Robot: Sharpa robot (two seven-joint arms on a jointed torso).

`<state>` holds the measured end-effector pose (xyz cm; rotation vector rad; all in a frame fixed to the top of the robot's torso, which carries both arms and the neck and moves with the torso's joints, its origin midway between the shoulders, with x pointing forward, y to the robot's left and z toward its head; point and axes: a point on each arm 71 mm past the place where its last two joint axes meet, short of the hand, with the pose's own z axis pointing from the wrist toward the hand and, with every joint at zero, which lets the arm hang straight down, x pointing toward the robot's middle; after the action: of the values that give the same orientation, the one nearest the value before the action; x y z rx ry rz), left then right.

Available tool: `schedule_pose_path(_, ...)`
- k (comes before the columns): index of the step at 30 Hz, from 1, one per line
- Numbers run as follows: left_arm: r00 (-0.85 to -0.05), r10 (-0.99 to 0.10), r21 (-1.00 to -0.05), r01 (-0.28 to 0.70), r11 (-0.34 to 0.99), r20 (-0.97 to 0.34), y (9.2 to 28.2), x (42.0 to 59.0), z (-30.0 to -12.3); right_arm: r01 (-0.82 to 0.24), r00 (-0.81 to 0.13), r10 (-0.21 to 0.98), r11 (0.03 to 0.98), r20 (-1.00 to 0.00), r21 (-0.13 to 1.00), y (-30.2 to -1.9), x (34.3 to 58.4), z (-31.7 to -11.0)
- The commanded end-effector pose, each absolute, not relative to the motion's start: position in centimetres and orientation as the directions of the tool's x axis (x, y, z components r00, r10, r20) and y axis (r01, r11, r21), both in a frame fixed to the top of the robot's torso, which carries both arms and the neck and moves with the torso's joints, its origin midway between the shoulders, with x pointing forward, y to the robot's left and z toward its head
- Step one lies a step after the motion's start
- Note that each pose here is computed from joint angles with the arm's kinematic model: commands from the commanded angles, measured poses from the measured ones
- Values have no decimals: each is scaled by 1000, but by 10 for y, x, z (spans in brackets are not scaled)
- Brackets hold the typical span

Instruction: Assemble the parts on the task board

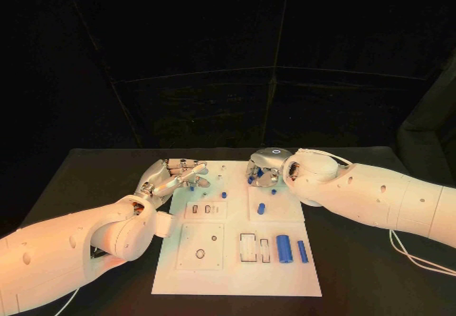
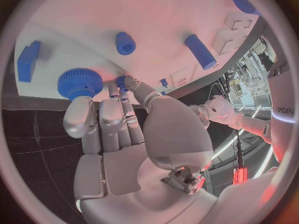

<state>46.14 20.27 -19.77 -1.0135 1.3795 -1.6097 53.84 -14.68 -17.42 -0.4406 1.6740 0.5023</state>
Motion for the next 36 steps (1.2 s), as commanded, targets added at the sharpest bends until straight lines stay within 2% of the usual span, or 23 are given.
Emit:
schedule_pose_path(1, -405, -910, -991, 61, -123, 88, 201, 461, -196, -550, -162, -26, 832, -986, 69, -146, 539, -174)
schedule_pose_path(18, -406, -909, -991, 58, -123, 89, 204, 461, -196, -555, -9, 145, 822, -989, 125, -141, 536, -157)
schedule_pose_path(36, -416, -905, -990, 54, -128, 94, 203, 459, -195, -557, 51, 167, 823, -985, 111, -104, 555, -150)
